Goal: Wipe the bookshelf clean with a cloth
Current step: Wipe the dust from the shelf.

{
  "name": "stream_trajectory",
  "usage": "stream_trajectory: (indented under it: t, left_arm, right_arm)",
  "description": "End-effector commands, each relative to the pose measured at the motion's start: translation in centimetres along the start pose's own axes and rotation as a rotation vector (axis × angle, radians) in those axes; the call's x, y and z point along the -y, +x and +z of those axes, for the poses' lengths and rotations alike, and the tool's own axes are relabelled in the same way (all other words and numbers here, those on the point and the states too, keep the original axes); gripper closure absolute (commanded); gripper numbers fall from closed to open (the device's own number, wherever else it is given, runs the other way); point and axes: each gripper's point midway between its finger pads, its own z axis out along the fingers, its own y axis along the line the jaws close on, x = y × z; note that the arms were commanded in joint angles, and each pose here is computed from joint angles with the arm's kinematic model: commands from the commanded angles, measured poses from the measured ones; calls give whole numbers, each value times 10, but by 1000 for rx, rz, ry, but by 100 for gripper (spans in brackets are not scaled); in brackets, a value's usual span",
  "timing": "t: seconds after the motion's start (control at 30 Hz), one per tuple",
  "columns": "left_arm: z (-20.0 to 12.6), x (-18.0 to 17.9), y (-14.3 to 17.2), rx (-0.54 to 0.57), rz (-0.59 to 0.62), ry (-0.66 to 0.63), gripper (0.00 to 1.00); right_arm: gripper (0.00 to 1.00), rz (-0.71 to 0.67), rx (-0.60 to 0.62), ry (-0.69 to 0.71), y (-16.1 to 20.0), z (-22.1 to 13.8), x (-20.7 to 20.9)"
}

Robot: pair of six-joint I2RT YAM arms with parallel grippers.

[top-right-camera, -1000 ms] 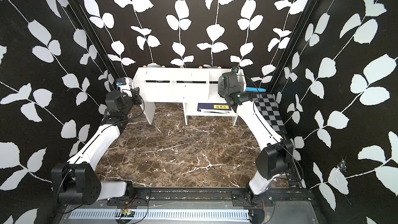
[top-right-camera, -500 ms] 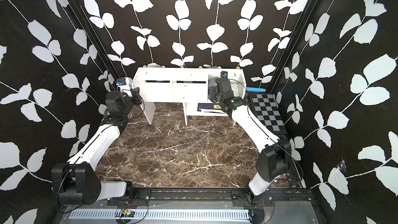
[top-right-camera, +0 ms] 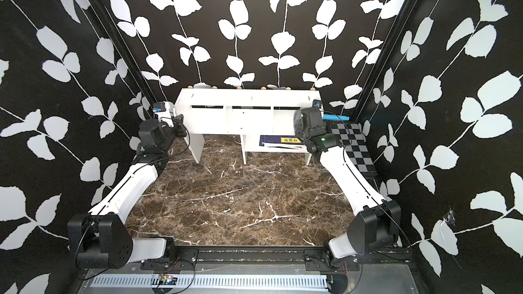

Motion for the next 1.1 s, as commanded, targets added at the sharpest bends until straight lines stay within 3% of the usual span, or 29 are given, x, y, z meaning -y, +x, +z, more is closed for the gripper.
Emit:
stream_trajectory:
  t: [0.0,0.3,0.47,0.83,1.07]
  left_arm:
    - [-7,33,-8,23,-128,135,100]
    - [-7,35,-7,21,-122,136,100]
    - [-7,35,-6,19,-121,136,100]
    - [-10,35,-9,29,-106,123,100]
    - [-10,34,-8,30,-102,119,100]
  right_arm:
    - [100,-51,141,-78,-47,-50,-30]
    - [100,-156,443,-245,-109,-169,-105]
    - [100,-208,481,-370,-110,-196,-153]
    - [100,-384,354,-237,-76,-110,-225]
    - [100,-378,251,-168,-43,-61,-228]
